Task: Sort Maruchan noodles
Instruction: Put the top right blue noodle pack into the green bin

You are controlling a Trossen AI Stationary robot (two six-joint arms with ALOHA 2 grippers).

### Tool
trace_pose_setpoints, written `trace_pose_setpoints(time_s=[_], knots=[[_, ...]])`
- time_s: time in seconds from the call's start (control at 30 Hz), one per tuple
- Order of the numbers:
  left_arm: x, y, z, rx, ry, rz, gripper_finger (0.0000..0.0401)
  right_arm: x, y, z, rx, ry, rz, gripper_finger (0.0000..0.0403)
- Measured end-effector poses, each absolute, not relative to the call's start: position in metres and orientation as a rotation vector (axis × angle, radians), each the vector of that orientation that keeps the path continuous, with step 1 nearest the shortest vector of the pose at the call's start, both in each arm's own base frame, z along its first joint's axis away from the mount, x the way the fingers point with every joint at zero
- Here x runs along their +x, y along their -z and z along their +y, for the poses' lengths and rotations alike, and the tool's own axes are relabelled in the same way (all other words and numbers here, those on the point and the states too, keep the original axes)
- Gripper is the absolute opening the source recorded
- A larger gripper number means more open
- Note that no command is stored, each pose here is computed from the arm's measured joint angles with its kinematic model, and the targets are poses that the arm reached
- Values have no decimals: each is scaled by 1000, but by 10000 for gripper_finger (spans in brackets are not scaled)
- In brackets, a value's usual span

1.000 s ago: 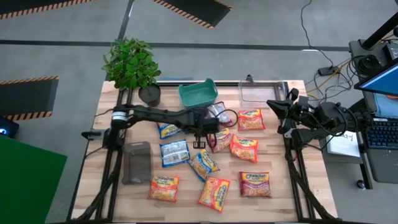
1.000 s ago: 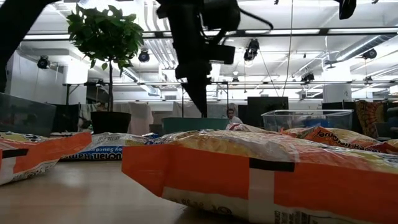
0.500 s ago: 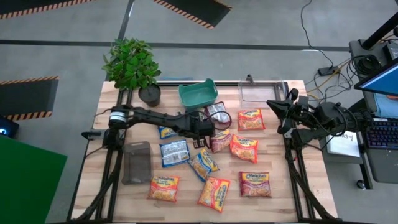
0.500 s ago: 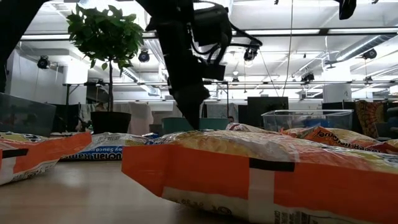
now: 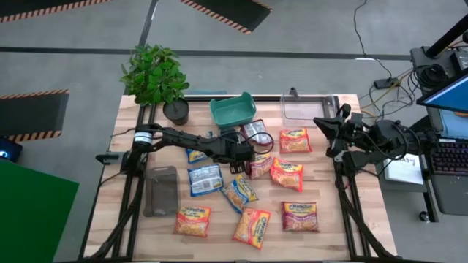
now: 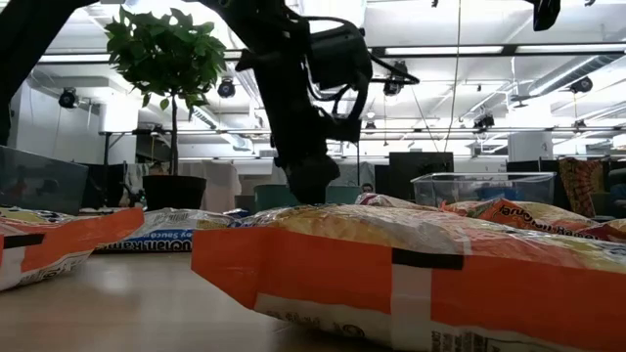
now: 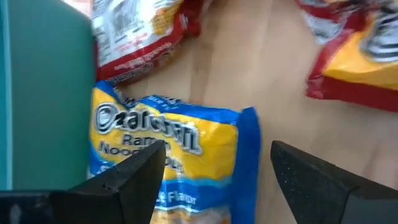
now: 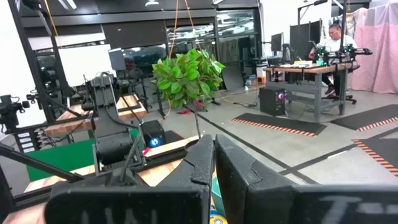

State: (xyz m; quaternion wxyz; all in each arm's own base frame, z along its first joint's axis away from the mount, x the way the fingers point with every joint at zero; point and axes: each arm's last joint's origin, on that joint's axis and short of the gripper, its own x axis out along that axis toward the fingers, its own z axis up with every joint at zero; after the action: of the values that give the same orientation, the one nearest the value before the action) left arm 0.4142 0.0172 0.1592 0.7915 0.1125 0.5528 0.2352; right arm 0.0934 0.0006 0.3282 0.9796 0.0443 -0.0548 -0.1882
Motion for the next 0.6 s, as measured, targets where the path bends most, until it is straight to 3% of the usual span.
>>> trace_pose_setpoints(time_s=[0.4, 0.6], knots=[[406, -138, 25, 200, -586, 1151, 222, 93, -328, 1, 89, 379, -110, 9], [402, -133, 25, 184, -621, 1149, 149, 93, -328, 1, 88, 379, -110, 9]])
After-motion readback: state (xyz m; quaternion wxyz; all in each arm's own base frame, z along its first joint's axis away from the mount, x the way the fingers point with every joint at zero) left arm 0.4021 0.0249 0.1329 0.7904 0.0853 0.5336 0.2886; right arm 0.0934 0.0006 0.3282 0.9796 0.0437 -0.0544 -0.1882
